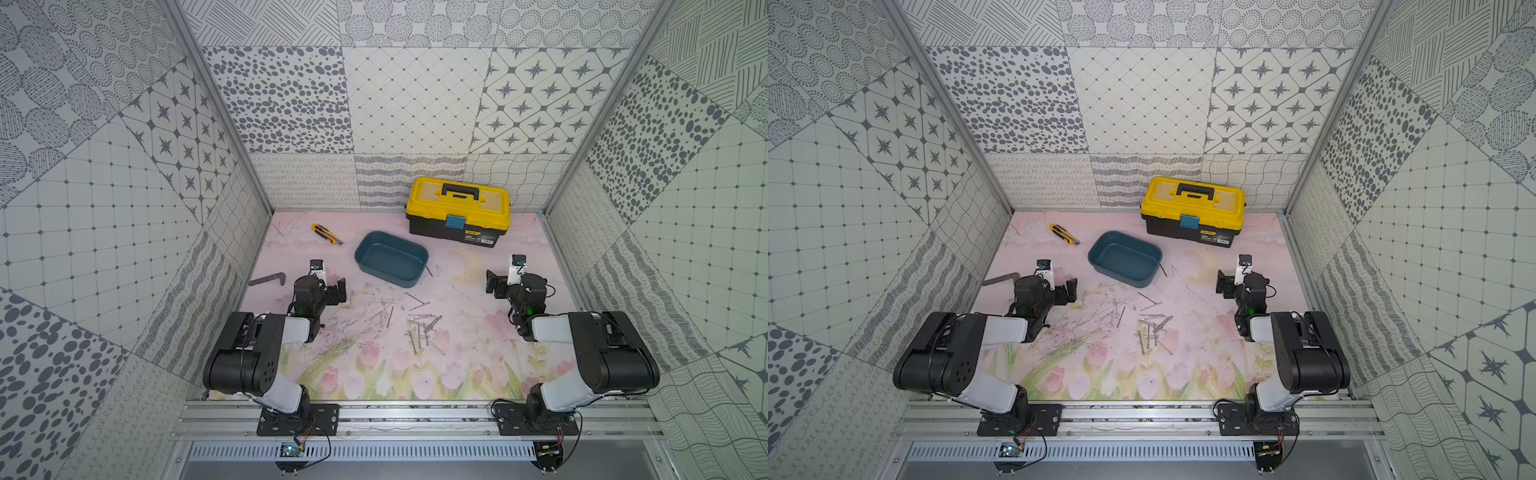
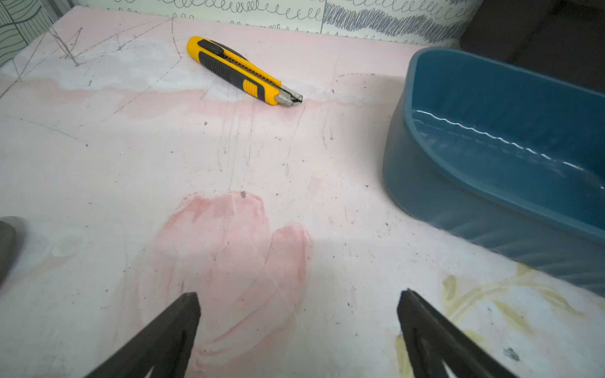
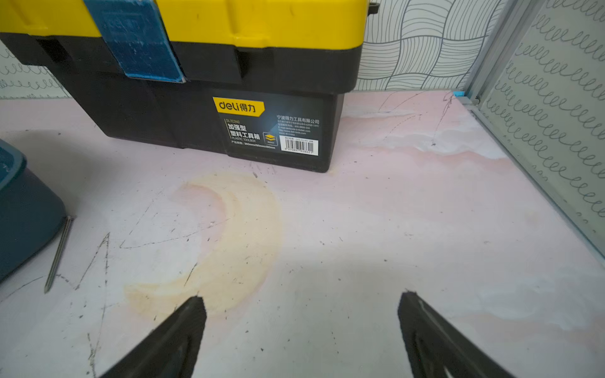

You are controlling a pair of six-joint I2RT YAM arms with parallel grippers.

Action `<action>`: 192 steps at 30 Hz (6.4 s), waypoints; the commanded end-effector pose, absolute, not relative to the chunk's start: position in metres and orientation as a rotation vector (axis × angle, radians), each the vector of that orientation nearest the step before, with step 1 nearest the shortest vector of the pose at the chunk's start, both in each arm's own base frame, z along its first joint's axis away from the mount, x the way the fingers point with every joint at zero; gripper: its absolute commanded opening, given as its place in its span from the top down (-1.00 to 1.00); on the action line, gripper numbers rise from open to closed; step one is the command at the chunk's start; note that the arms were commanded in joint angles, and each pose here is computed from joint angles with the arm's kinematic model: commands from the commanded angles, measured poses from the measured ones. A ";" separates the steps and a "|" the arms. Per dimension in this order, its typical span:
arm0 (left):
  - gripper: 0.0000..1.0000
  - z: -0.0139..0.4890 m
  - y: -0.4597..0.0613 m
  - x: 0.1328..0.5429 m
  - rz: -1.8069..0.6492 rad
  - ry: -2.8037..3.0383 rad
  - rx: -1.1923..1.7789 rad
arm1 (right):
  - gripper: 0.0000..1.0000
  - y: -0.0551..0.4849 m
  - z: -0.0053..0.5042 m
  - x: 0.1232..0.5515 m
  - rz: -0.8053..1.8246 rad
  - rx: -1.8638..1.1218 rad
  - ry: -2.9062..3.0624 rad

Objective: Put the nails on the desktop into the storage box
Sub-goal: Pick up the nail from the center of the board.

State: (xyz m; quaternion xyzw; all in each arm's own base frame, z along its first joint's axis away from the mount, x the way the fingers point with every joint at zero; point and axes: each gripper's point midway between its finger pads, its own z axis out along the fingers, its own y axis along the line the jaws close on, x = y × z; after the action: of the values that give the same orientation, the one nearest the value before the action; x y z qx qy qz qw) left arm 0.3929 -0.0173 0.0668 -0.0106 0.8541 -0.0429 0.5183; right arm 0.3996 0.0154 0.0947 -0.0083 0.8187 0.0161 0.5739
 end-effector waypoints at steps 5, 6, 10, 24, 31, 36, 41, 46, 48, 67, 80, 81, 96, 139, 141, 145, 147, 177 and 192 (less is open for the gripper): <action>-0.99 0.077 -0.019 0.398 -0.111 1.998 0.005 | -0.93 0.016 0.105 0.407 0.039 -0.023 1.882; -0.99 0.077 -0.019 0.398 -0.111 1.997 0.007 | -0.93 0.016 0.105 0.406 0.040 -0.021 1.882; -0.99 0.076 -0.019 0.398 -0.110 2.000 0.006 | -0.94 0.016 0.105 0.407 0.039 -0.022 1.881; -0.99 0.077 -0.019 0.398 -0.113 1.998 0.005 | -0.94 0.015 0.106 0.407 0.041 -0.020 1.880; -0.99 0.077 -0.019 0.398 -0.113 1.998 0.006 | -0.93 0.014 0.104 0.406 0.054 -0.015 1.884; -0.99 0.077 -0.019 0.398 -0.114 1.999 0.004 | -0.93 0.014 0.105 0.407 0.059 -0.017 1.883; -0.99 0.077 -0.019 0.398 -0.114 1.998 0.005 | -0.93 0.019 0.108 0.408 0.083 -0.050 1.893; -0.99 0.081 -0.011 0.400 -0.080 2.010 -0.042 | -0.94 0.017 0.114 0.410 0.076 -0.034 1.913; -0.99 0.088 -0.008 0.402 -0.066 2.022 -0.064 | -0.94 0.016 0.117 0.411 0.073 -0.029 1.922; -0.99 0.126 -0.009 0.343 -0.197 2.259 -0.344 | -0.93 0.013 0.145 0.388 0.149 0.172 2.217; -0.99 0.155 -0.065 0.323 -0.348 2.429 -0.215 | -0.93 0.057 0.176 0.388 0.558 0.355 2.346; -0.99 0.157 -0.073 0.322 -0.374 2.433 -0.188 | -0.93 0.061 0.178 0.387 0.589 0.352 2.357; -0.99 0.151 -0.167 0.283 -0.537 2.570 0.209 | -0.83 0.114 0.166 0.344 0.511 0.318 2.641; -0.99 0.139 -0.152 0.262 -0.454 2.642 0.116 | -0.07 0.303 0.044 0.341 0.364 -0.882 2.562; -0.99 0.140 -0.154 0.263 -0.461 2.645 0.133 | -0.06 0.302 0.041 0.340 0.348 -0.879 2.563; -0.99 0.140 -0.156 0.264 -0.460 2.654 0.153 | -0.05 0.300 0.044 0.340 0.327 -0.865 2.544; -0.99 0.136 -0.155 0.264 -0.443 2.663 0.151 | -0.05 0.300 0.048 0.338 0.331 -0.862 2.535; -0.99 0.123 -0.162 0.267 -0.472 2.699 0.150 | 0.32 0.270 0.008 0.320 0.150 -0.956 2.624; -0.99 0.119 -0.162 0.270 -0.463 2.697 0.145 | 0.97 0.268 0.016 0.313 0.138 -0.965 2.603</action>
State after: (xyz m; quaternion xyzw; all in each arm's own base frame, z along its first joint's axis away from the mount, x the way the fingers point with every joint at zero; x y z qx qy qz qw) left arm 0.2675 -0.1579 0.1198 0.0444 0.9661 -0.1593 0.1980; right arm 0.3311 0.2829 0.0245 -0.3344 0.9167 0.0695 0.2074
